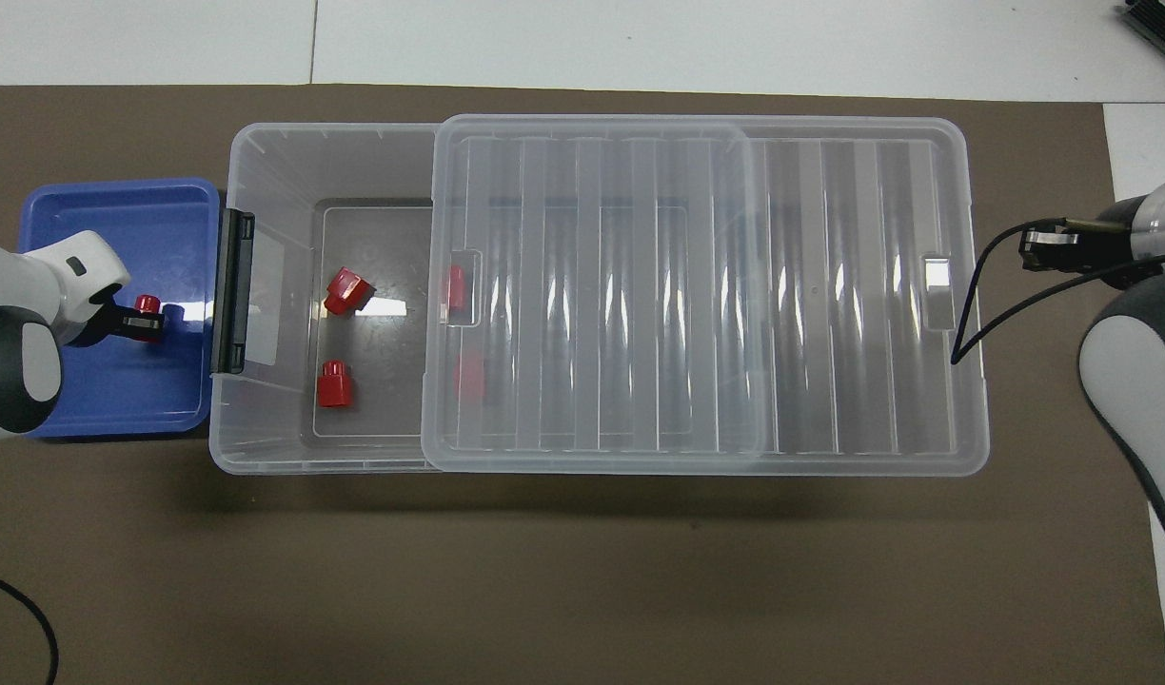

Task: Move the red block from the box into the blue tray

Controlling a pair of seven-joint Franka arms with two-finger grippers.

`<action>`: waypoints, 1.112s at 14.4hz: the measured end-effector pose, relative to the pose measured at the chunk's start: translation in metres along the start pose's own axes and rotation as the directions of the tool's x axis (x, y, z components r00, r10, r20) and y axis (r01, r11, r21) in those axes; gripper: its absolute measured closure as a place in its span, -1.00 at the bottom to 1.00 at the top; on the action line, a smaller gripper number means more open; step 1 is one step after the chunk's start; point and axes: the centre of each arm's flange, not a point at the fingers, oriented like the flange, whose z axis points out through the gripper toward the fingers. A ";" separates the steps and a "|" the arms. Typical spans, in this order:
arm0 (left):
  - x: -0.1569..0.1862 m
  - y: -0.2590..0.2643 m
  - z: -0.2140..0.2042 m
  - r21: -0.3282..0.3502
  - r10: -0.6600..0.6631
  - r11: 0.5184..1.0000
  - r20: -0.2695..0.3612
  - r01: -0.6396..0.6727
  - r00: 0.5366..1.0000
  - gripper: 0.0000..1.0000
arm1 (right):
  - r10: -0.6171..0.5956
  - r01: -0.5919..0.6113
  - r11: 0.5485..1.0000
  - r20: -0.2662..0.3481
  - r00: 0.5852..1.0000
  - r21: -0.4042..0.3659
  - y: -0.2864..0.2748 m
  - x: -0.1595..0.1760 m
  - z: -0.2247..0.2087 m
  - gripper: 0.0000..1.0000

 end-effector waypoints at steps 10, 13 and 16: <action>-0.004 0.001 0.007 0.006 -0.004 1.000 -0.031 0.004 1.000 0.31 | -0.030 0.029 1.000 0.027 0.999 0.005 -0.011 0.005 0.046 0.98; -0.006 0.002 0.007 0.011 -0.005 1.000 -0.049 0.006 0.999 0.31 | -0.059 0.059 0.998 0.048 0.997 0.006 -0.028 -0.001 0.047 0.98; -0.007 0.002 0.007 0.013 -0.006 1.000 -0.056 0.007 0.998 0.31 | -0.094 0.094 0.996 0.068 0.993 0.010 -0.048 -0.007 0.047 0.98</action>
